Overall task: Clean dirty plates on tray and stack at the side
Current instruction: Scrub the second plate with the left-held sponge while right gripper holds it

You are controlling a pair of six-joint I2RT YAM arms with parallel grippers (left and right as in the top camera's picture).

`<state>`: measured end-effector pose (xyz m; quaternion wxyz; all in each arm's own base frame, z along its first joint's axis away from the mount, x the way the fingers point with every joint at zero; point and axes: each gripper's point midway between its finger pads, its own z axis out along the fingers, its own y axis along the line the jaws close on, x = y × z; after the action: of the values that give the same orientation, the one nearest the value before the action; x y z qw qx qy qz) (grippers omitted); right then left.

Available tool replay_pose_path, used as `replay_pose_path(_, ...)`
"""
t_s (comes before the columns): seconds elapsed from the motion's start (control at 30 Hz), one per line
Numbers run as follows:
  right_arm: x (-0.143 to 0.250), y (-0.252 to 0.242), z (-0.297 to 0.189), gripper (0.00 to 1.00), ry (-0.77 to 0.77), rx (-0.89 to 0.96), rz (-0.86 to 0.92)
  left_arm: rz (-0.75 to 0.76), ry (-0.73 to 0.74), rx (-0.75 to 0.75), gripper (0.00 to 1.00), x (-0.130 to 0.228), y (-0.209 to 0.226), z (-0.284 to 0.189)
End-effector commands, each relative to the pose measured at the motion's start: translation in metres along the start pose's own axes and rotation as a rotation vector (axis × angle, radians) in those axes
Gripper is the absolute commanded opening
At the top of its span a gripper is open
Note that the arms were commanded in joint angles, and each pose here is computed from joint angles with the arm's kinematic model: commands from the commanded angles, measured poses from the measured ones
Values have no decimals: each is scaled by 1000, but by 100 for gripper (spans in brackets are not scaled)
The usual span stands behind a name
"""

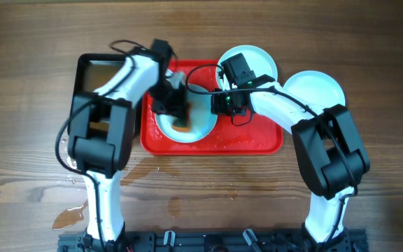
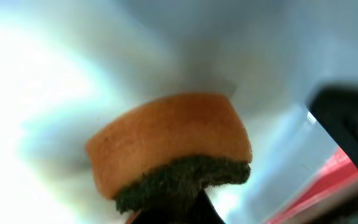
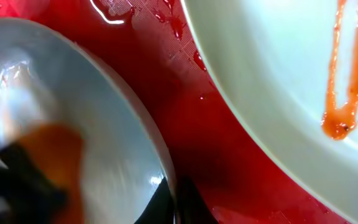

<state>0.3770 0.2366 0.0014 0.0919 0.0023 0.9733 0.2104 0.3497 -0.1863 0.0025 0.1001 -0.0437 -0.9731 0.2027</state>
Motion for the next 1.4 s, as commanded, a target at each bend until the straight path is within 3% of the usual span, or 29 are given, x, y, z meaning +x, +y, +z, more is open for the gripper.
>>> replay_pose_path(0.0, 4, -5, 11, 4, 21, 12, 21, 78, 122, -7, 4, 28, -15, 45)
replay_pose_path(0.1, 4, -5, 11, 4, 21, 12, 21, 65, 65, -132, 4, 15, 7, 44)
replay_pose_path(0.17, 4, -5, 11, 4, 21, 12, 21, -100, -37, -313, 4, -4, 48, 32)
replay_pose_path(0.23, 4, -5, 11, 4, 21, 12, 21, -239, -158, -392, 4, -26, 75, 19)
replay_pose_path(0.33, 4, -5, 11, 4, 22, 12, 20, -393, -316, -331, 4, -61, 89, 6)
replay_pose_path(0.5, 4, -5, 11, 4, 22, 13, 20, -553, -418, -267, 4, -80, 88, 0)
replay_pose_path(0.6, 4, -5, 11, 4, 22, 13, 19, -562, -302, -190, 4, -61, 73, 11)
replay_pose_path(0.63, 4, -5, 11, 4, 22, 13, 18, -491, -193, -178, 4, -40, 66, 17)
replay_pose_path(0.73, 4, -5, 11, 4, 21, 12, 18, -365, -46, -156, 4, -10, 56, 22)
replay_pose_path(0.8, 4, -4, 11, 4, 23, 9, 17, -131, 34, 18, 4, 0, 20, 26)
replay_pose_path(0.97, 5, -5, 11, 4, 24, 10, 18, 34, -106, 97, 4, -35, -2, 27)
replay_pose_path(1.0, 5, -5, 11, 4, 24, 10, 18, 1, -154, 54, 4, -46, 5, 26)
replay_pose_path(1.07, 4, -5, 11, 4, 24, 10, 18, -202, -260, -134, 4, -64, 40, 21)
replay_pose_path(1.17, 4, -5, 11, 4, 24, 10, 17, -485, -358, -371, 4, -61, 87, 7)
replay_pose_path(1.37, 4, -4, 11, 4, 23, 9, 17, -546, -132, -468, 4, -1, 97, 10)
